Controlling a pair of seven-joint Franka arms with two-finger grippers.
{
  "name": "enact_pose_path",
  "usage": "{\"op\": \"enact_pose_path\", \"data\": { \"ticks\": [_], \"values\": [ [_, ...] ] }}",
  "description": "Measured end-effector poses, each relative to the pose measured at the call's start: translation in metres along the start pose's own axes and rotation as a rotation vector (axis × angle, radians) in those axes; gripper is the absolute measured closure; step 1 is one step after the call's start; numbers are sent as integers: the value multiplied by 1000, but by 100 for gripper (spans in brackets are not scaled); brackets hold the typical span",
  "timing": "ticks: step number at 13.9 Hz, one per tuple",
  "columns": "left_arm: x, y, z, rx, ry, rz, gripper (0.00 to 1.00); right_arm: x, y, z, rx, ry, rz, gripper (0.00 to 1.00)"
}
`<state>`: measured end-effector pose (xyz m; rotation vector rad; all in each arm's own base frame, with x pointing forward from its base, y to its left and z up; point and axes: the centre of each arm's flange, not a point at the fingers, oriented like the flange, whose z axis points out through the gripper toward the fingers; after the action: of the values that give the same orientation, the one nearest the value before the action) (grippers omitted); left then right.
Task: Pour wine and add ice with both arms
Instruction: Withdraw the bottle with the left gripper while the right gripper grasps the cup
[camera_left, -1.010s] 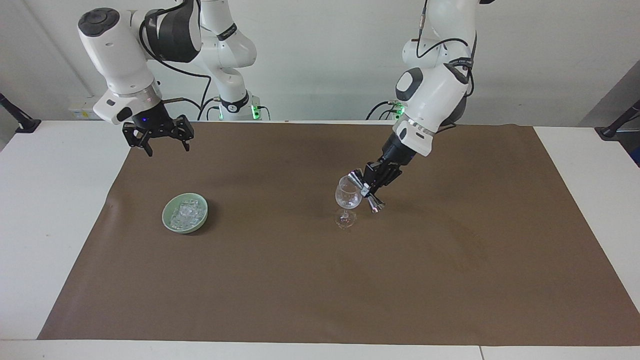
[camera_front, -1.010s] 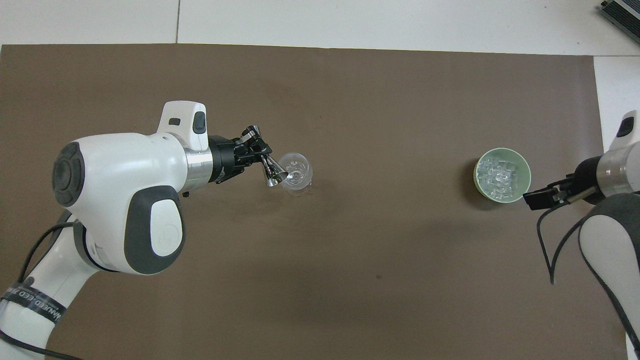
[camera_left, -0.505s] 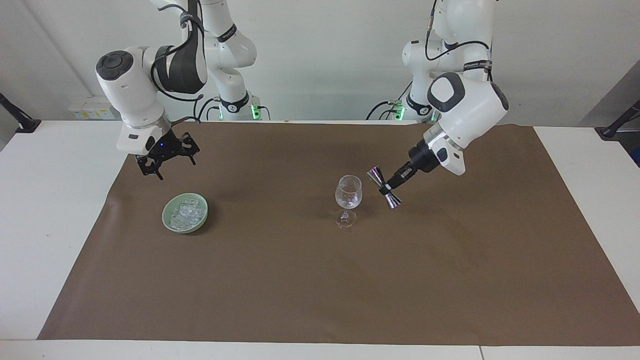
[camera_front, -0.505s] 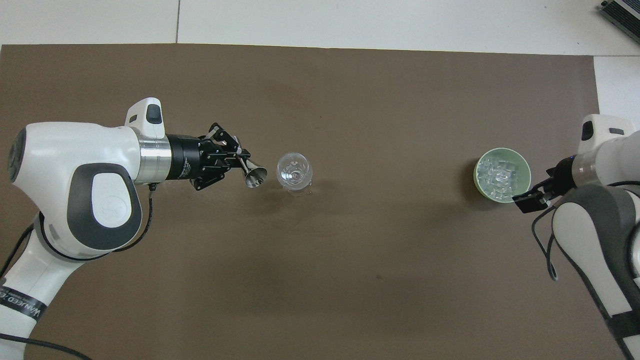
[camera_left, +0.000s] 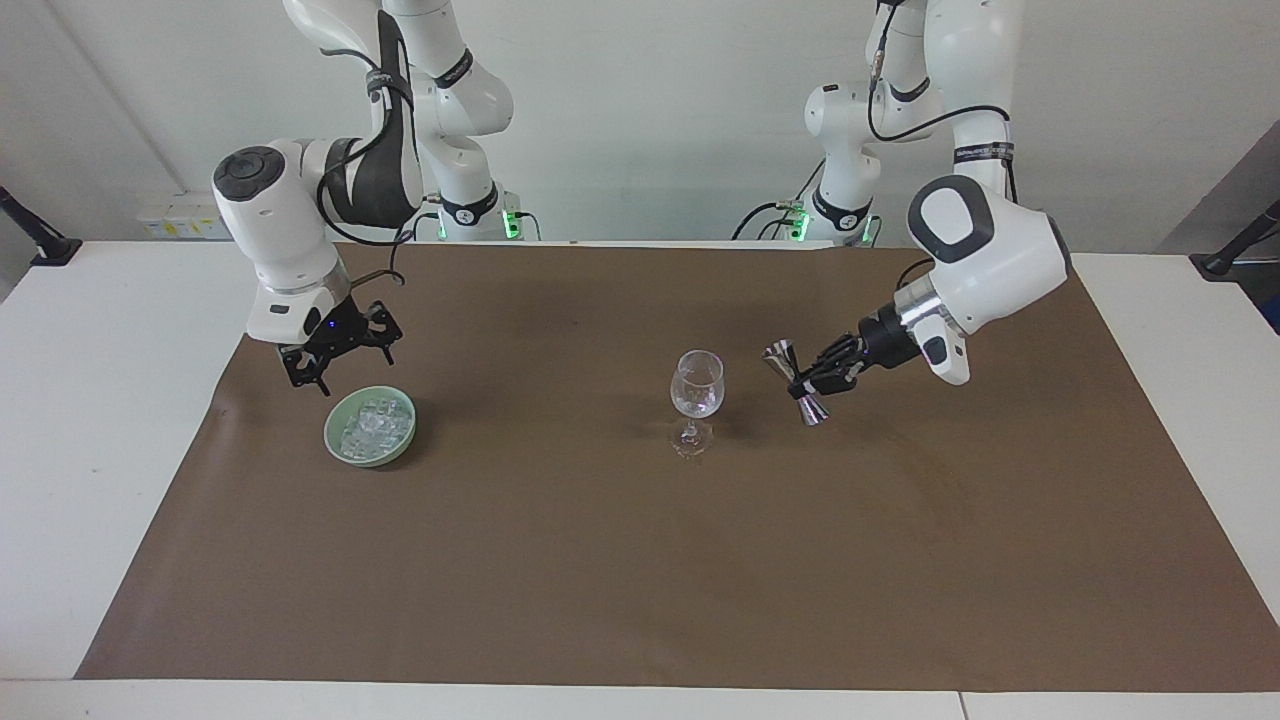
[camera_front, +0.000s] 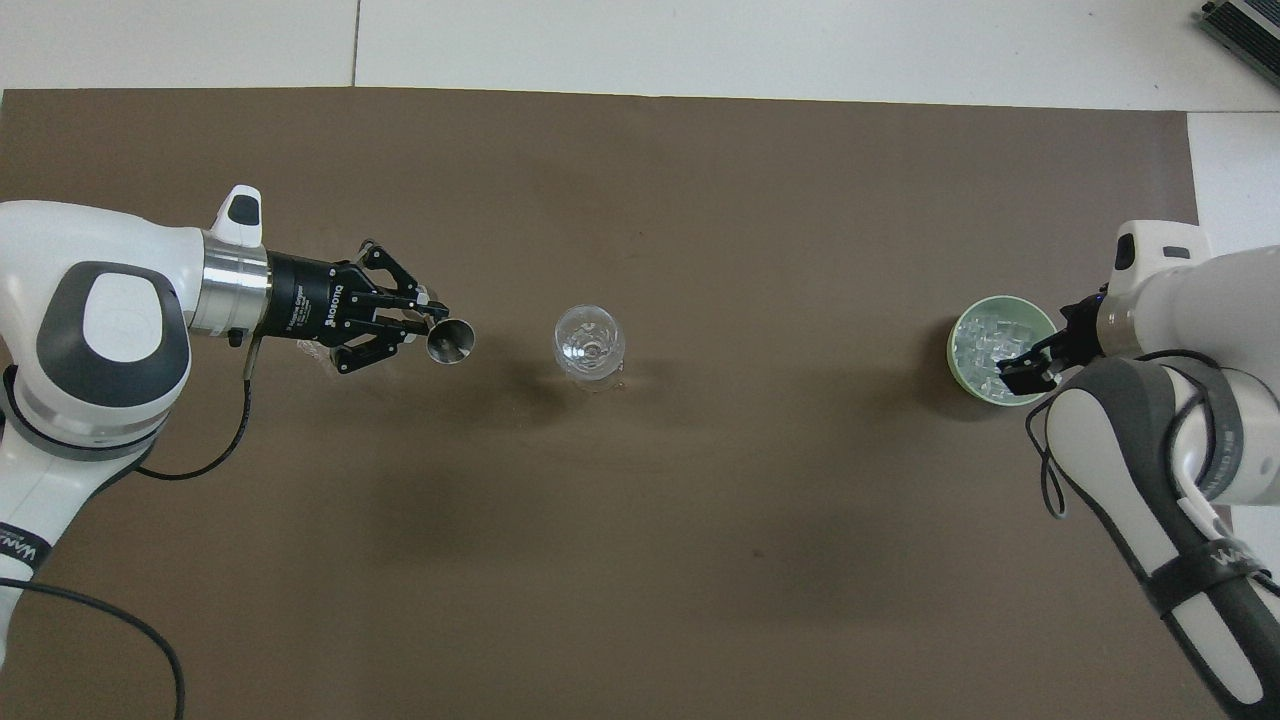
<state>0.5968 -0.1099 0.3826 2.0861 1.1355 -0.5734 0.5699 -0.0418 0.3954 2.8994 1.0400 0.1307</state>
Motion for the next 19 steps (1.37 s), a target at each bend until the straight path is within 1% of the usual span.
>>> {"op": "enact_pose_path", "data": {
  "ticks": [2, 4, 6, 7, 9, 11, 14, 15, 18, 19],
  "values": [
    [40, -9, -6, 0, -77, -68, 80, 2, 1, 18, 7, -10, -6, 0],
    [62, -13, -15, -1, -137, -98, 80, 2, 1, 24, 12, -16, -7, 4],
    [76, -19, -28, -32, -181, -132, 80, 2, 1, 25, 13, -18, -7, 29],
    [83, -23, -36, -50, -201, -150, 80, 2, 1, 26, 15, -19, -6, 33],
    [95, -31, -51, -110, -248, -191, 80, 0, -1, 30, 21, -26, -7, 38],
    [106, -39, -58, -152, -316, -233, 80, -1, -1, 37, 27, -33, -7, 38],
    [143, -61, -43, -204, -416, -327, 80, -2, -1, 45, 32, -40, -5, 40],
    [156, -70, -37, -221, -443, -358, 80, -3, 0, 46, 23, -32, -3, 41],
    [188, -94, -39, -283, -492, -429, 80, -10, 7, 52, 8, -19, 14, 44],
    [198, -103, -42, -299, -497, -449, 80, -12, 9, 52, 8, -19, 17, 53]
  ]
}}
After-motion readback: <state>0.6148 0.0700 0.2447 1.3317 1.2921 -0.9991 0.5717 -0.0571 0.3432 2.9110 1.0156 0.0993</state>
